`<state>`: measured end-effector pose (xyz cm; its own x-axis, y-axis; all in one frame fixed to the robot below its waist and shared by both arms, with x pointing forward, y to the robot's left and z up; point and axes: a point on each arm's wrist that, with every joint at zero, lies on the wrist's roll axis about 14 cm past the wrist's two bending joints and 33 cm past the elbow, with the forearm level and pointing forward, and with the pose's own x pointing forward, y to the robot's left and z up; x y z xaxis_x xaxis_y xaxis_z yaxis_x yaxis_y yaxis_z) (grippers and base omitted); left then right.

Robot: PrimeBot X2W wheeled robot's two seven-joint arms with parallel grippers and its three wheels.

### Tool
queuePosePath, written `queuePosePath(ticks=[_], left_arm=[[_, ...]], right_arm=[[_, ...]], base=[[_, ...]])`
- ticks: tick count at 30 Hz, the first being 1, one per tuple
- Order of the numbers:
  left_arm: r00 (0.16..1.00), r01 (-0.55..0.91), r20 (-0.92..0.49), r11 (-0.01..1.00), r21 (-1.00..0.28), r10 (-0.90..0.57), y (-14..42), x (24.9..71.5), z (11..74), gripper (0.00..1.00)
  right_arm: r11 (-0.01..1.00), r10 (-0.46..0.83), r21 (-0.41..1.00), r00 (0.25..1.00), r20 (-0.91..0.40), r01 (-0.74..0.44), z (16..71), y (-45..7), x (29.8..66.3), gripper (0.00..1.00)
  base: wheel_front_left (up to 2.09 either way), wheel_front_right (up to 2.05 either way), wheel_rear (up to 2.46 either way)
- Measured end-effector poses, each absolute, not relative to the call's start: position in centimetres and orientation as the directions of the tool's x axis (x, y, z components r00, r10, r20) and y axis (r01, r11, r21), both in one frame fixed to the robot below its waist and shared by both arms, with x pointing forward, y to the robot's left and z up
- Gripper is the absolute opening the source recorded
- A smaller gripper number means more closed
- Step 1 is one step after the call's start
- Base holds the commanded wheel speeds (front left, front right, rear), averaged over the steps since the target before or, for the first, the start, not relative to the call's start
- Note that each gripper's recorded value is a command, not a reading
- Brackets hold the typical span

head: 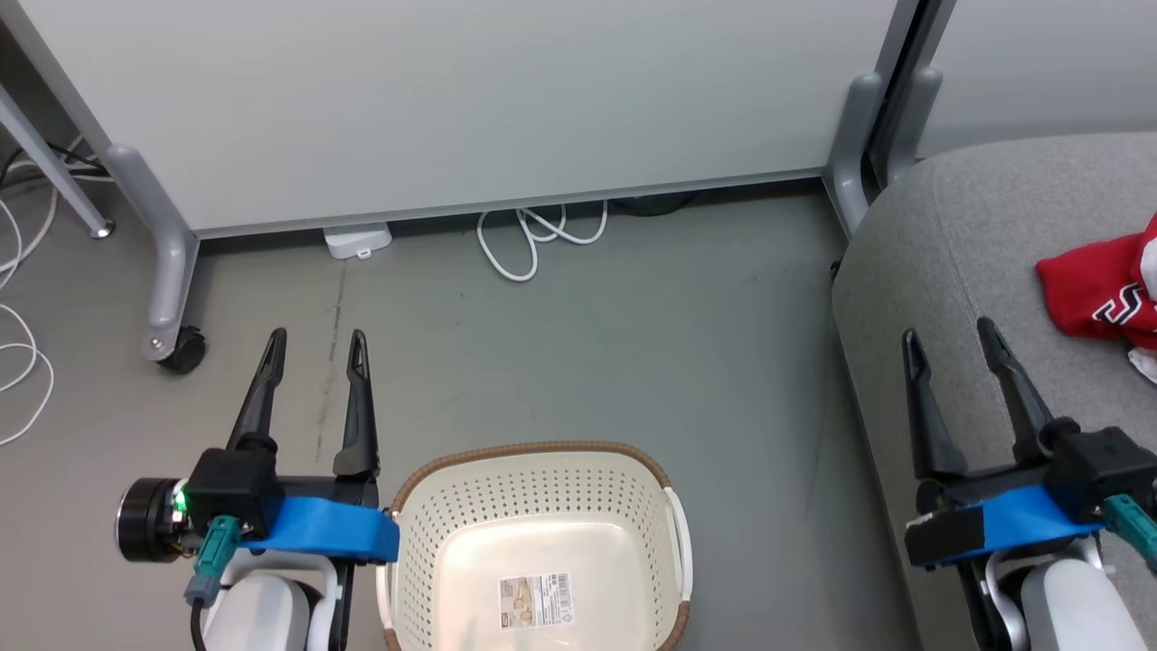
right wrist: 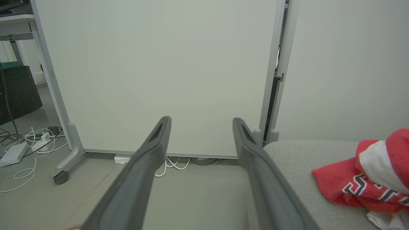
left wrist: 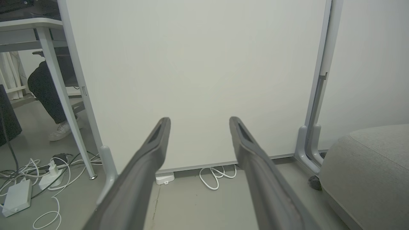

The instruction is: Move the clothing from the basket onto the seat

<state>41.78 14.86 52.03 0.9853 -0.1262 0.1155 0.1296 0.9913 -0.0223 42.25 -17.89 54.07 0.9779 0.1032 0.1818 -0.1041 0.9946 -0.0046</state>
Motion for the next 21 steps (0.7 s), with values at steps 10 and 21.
queuePosePath(ticks=[10,21], left_arm=[[0.992,0.088,0.089,0.995,-0.052,-0.084,16.2,38.6,51.1,1.00],[0.996,0.067,0.058,0.996,-0.064,-0.063,16.9,37.2,50.0,1.00]], right_arm=[[0.995,0.092,0.041,0.990,0.110,-0.097,51.6,-17.5,39.3,1.00],[0.992,0.100,0.067,0.992,0.079,-0.106,50.6,-16.8,38.4,1.00]], base=[[0.00,0.00,0.00],[0.00,0.00,0.00]])
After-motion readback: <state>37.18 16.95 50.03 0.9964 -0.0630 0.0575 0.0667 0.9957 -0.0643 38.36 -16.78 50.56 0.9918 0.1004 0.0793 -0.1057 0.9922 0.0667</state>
